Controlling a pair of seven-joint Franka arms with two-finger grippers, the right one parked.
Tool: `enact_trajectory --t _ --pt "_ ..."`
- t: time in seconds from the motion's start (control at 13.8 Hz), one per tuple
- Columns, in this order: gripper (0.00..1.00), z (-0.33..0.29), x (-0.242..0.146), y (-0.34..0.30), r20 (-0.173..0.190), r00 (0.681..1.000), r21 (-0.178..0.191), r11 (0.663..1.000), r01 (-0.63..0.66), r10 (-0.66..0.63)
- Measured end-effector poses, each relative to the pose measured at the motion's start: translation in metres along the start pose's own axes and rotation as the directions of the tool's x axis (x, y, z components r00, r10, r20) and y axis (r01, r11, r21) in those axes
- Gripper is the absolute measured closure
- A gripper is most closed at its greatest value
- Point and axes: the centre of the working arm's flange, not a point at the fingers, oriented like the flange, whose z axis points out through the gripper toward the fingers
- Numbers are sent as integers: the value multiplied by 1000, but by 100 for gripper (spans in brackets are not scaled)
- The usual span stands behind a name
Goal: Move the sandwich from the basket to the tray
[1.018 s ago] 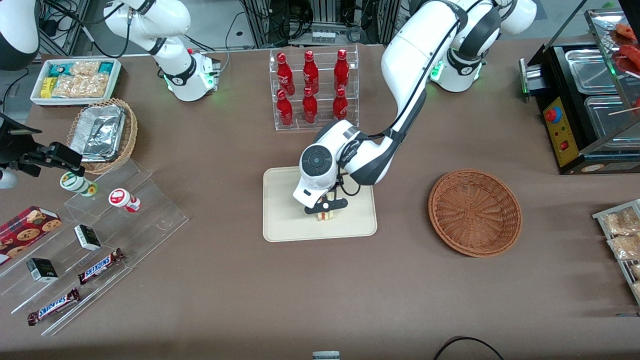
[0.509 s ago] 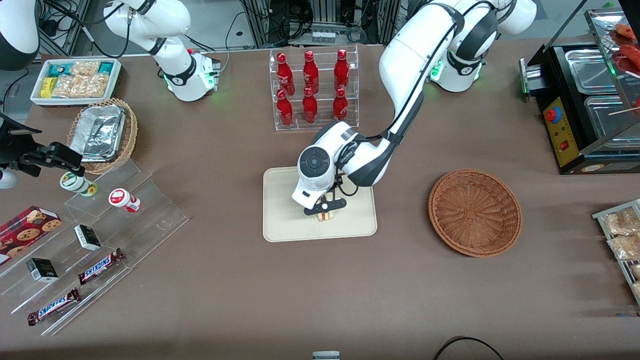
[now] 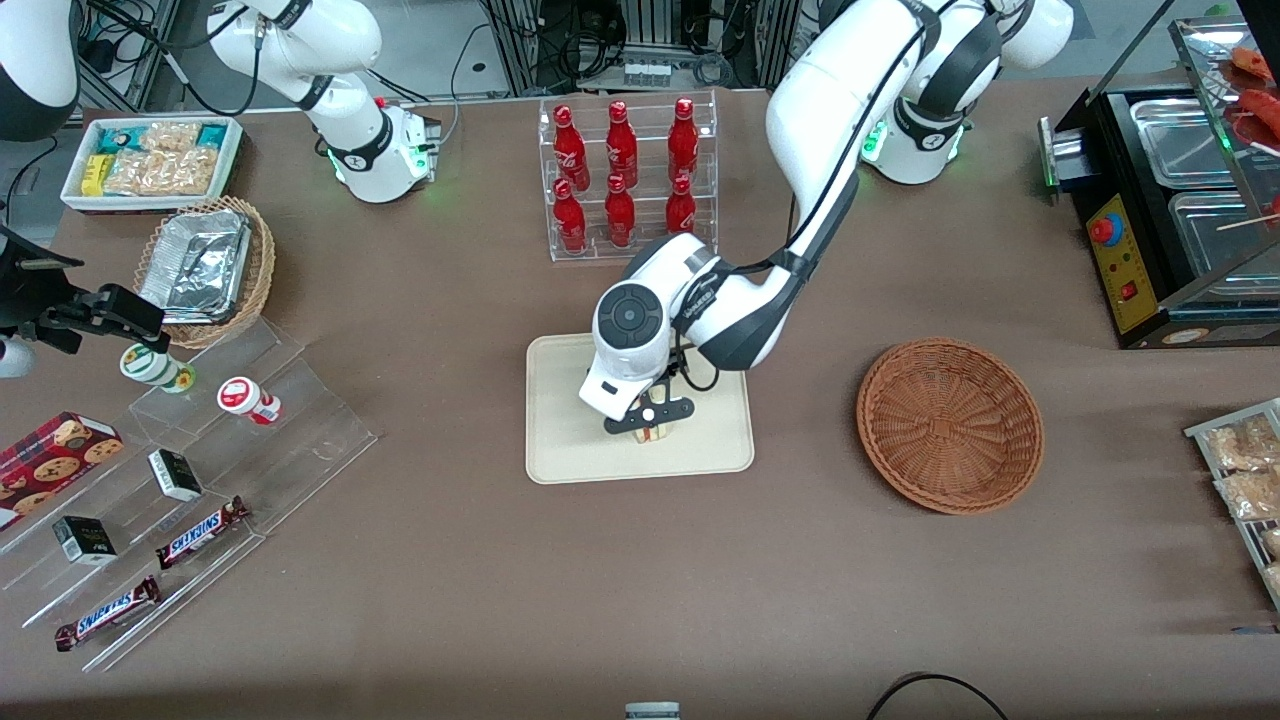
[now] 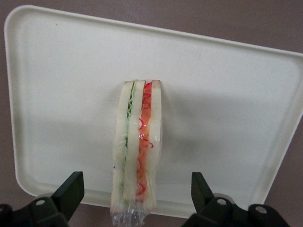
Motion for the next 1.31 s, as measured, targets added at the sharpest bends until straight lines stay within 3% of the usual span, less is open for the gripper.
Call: enact_trajectory --t 0.36,0.8,1.31 --pt "0 -57 10 -23 4 1000 11 1000 -26 26" --pt "0 -127 53 -106 68 997 76 997 13 -19" --pt "0 -164 100 -226 111 993 67 997 -38 30"
